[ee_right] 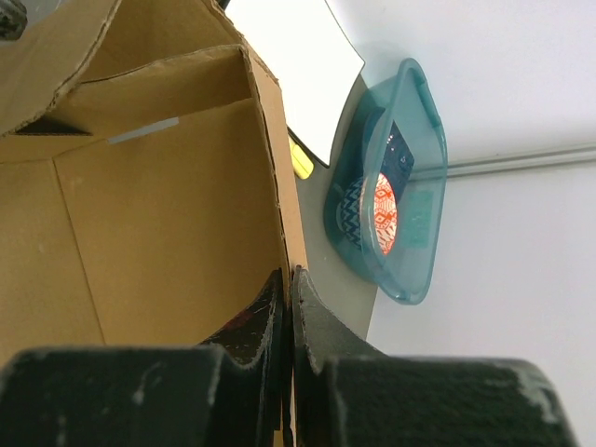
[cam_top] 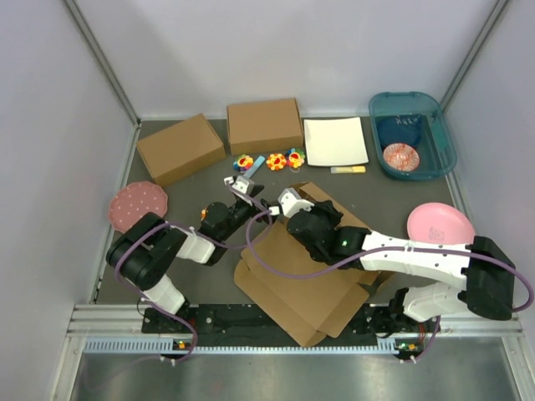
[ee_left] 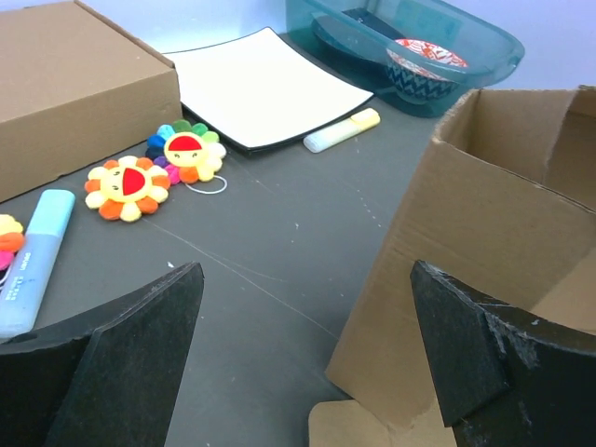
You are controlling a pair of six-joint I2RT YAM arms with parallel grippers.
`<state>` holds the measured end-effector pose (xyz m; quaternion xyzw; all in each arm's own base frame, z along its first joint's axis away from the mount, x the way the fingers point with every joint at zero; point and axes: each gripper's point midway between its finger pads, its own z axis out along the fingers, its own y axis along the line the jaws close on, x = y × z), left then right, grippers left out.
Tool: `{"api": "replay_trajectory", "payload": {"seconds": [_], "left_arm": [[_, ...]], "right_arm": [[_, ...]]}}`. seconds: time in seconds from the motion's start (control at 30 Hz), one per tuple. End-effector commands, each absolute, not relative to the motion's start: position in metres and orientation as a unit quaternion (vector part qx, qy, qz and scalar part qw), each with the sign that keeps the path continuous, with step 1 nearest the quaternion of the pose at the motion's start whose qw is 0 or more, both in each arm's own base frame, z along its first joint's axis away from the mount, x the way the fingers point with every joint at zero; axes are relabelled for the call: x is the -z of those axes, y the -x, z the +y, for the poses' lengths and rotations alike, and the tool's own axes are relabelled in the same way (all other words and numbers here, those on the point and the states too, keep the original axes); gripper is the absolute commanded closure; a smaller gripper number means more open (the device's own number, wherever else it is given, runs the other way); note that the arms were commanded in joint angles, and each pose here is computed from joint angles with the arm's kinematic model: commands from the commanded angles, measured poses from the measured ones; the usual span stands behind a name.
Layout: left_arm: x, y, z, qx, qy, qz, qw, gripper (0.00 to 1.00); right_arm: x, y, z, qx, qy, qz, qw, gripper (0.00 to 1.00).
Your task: Fold the paper box
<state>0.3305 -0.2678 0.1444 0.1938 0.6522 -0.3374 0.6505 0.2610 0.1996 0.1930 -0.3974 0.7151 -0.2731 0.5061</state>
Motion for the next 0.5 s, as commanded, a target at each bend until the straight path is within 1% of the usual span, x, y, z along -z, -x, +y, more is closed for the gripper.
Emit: {"api": "replay_trajectory", "payload": {"seconds": [0.0, 0.1, 0.2, 0.23, 0.3, 0.33, 0.37, 0.43, 0.47], "left_arm": [[-0.240, -0.328, -0.266, 0.374, -0.181, 0.503, 0.757, 0.01], [-0.243, -0.343, -0.241, 0.365, -0.127, 0.514, 0.766, 0.01], [-0.241, -0.363, -0.220, 0.353, -0.074, 0.534, 0.764, 0.09], [-0.237, -0.373, -0.223, 0.354, -0.070, 0.554, 0.751, 0.20], [-0.229, -0.380, -0.234, 0.384, -0.077, 0.579, 0.715, 0.38], [-0.228, -0.389, -0.242, 0.391, -0.082, 0.596, 0.696, 0.49], [-0.221, -0.392, -0.250, 0.401, -0.090, 0.609, 0.678, 0.62], [-0.226, -0.393, -0.267, 0.436, -0.109, 0.609, 0.653, 0.74], [-0.217, -0.395, -0.271, 0.446, -0.108, 0.619, 0.638, 0.83]], "right_arm": [[-0.137, -0.243, 0.230, 0.170, 0.455, 0.747, 0.454, 1.00], [-0.138, -0.243, 0.231, 0.167, 0.454, 0.748, 0.455, 1.00], [-0.139, -0.243, 0.231, 0.166, 0.453, 0.748, 0.456, 1.00], [-0.139, -0.242, 0.232, 0.165, 0.454, 0.748, 0.455, 1.00], [-0.140, -0.243, 0.233, 0.164, 0.454, 0.748, 0.457, 1.00], [-0.140, -0.243, 0.233, 0.164, 0.455, 0.747, 0.456, 1.00], [-0.140, -0.243, 0.233, 0.163, 0.455, 0.747, 0.456, 1.00], [-0.139, -0.242, 0.235, 0.159, 0.457, 0.748, 0.455, 1.00], [-0.139, -0.242, 0.236, 0.157, 0.457, 0.748, 0.455, 1.00]]}}
